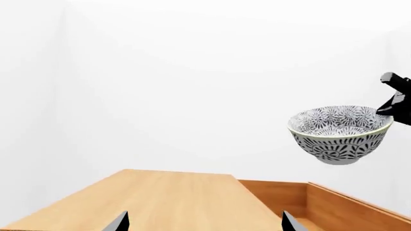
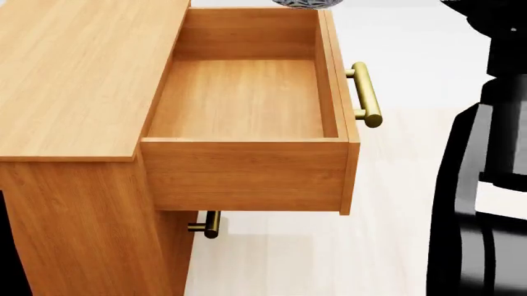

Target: Put the bowl on top of the cabinet.

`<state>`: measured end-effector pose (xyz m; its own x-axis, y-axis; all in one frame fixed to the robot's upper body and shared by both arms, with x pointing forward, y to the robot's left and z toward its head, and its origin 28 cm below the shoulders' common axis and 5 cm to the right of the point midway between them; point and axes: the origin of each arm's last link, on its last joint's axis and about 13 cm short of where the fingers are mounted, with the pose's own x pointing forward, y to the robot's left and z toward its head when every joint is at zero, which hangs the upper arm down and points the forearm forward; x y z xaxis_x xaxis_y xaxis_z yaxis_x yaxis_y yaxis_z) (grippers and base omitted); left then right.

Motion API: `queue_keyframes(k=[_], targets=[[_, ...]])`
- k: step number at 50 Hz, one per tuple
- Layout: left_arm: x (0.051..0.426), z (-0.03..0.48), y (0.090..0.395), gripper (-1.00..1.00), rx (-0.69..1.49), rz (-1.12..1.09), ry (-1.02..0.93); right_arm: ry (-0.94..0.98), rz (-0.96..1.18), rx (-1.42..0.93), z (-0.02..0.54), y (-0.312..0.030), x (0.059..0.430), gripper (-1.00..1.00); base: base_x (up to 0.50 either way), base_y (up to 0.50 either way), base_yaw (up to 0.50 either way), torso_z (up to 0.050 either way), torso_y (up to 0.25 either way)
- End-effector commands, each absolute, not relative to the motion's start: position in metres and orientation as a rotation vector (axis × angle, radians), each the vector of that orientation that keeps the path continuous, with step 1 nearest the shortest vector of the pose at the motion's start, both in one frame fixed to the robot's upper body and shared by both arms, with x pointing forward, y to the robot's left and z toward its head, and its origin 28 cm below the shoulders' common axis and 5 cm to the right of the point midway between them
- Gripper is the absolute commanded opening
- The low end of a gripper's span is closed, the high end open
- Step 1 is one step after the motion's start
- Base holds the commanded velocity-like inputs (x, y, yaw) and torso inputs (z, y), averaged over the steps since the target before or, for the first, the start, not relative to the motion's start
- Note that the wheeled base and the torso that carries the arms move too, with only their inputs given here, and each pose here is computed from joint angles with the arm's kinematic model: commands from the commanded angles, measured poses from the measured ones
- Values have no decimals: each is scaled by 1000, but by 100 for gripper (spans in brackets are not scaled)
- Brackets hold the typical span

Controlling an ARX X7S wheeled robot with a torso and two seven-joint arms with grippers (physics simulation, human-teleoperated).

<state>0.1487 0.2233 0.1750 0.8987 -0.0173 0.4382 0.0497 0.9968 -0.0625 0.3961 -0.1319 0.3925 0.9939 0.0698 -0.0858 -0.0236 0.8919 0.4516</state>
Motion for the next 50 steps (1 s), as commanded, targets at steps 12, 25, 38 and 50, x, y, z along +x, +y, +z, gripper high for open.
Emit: queue_keyframes(k=[12,25,38,50], targets=[[147,175,224,100,-82,-37,-453,144,238,479,381,-67,411,-100,0,0,0,0,0],[147,176,224,100,-84,-38,-457,158,356,574,378,-40,408,-100,0,0,0,0,1],[146,177,225,100,-86,-37,-460,187,448,607,372,-11,403,-100,0,0,0,0,0],[146,179,227,100,-93,-30,-465,234,502,600,361,10,395,-100,0,0,0,0,1]])
